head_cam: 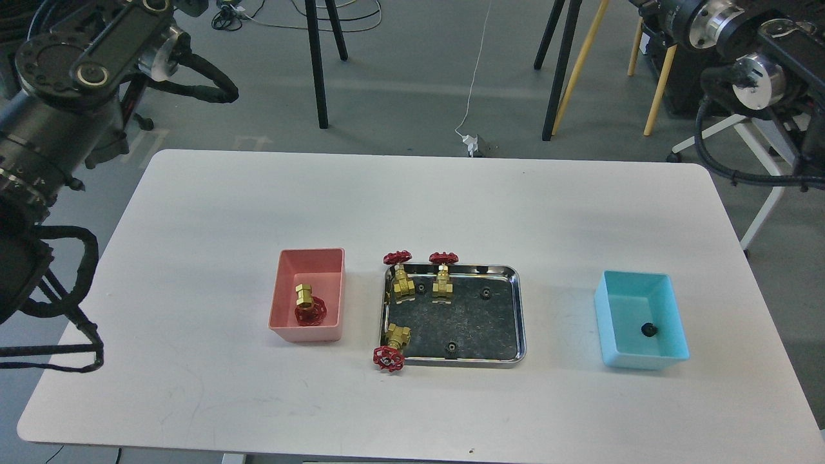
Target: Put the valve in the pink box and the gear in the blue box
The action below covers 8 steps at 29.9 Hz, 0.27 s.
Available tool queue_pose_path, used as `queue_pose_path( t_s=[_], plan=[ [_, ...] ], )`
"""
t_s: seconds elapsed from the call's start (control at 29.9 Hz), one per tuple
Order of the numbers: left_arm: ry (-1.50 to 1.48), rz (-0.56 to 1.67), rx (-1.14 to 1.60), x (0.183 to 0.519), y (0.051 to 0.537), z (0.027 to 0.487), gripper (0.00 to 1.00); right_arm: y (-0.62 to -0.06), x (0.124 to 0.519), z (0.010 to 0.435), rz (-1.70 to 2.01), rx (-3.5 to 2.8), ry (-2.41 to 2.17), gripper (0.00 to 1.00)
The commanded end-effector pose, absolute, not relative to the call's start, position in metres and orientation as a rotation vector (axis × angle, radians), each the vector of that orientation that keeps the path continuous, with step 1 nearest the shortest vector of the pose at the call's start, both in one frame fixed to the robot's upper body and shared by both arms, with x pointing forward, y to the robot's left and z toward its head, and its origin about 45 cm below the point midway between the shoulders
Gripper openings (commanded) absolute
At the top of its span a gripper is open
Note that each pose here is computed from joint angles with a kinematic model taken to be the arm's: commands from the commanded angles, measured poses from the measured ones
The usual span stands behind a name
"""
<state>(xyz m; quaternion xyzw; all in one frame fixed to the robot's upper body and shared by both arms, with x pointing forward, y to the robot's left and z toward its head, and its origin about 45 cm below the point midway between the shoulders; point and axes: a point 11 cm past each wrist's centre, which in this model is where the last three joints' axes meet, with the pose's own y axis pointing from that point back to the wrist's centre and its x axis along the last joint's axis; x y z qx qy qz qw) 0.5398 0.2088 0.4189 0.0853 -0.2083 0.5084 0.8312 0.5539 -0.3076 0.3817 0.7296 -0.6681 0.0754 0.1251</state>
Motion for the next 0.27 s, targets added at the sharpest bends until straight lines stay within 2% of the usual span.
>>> queue_pose_path(
  t_s=[0.0,0.07,0.23],
  plan=[
    [-0.430,1.077,0.185,0.5397,0.2064,0.4118,1.00,-0.3135,0.5625,0.3736,0.133,1.974,-2.110,0.90],
    [-0.428,1.073,0.184,0.5395,0.2048,0.4107,1.00,-0.3128,0.5641,0.3727,0.137,1.933,-2.144,0.96],
    [-0.423,1.075,0.187,0.5393,0.2051,0.4073,1.00,-0.3119,0.5644,0.3740,0.147,1.919,-2.157,0.99]
  ],
)
